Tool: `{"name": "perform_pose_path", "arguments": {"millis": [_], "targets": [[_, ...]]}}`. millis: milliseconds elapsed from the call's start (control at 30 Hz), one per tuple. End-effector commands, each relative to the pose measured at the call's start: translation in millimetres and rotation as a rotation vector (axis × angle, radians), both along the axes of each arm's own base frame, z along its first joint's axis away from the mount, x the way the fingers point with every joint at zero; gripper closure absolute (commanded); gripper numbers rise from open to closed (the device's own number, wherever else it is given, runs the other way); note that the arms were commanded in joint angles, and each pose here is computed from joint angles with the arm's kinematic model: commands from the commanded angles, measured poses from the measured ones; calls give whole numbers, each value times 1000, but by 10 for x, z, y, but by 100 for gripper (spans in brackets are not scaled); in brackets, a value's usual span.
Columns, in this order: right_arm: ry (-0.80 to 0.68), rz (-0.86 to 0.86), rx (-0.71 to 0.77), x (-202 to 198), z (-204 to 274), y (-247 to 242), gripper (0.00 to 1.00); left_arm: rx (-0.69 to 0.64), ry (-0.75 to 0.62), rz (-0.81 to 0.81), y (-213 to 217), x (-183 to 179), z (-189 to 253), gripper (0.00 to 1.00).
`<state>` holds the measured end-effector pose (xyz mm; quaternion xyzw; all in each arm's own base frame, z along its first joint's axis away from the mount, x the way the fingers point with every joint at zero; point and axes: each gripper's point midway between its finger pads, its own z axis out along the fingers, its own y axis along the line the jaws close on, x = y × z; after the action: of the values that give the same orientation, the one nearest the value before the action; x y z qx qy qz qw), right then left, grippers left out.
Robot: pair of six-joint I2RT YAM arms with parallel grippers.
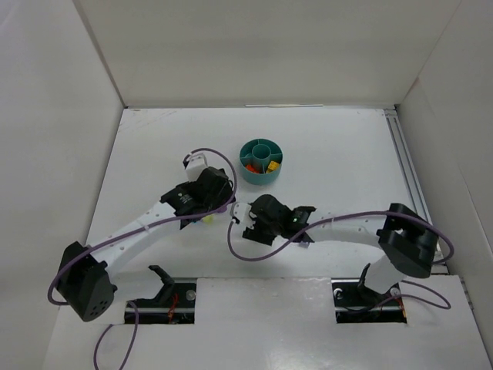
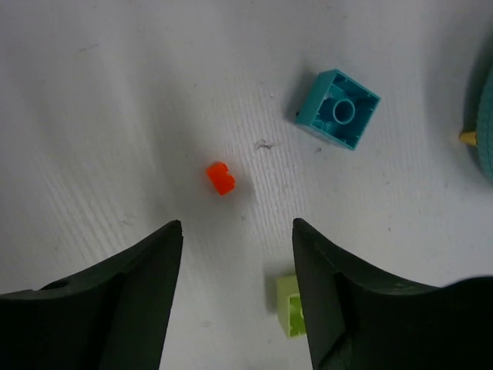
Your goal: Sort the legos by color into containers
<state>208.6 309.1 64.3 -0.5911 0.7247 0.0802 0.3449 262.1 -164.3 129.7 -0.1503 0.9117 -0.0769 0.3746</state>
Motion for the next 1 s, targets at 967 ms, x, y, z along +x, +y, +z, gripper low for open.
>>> {"name": "perform_pose_path", "arguments": {"millis": [967], "targets": [[37, 65, 3, 113, -297, 428, 60, -25, -28, 100, 235, -130, -8, 0]]}}
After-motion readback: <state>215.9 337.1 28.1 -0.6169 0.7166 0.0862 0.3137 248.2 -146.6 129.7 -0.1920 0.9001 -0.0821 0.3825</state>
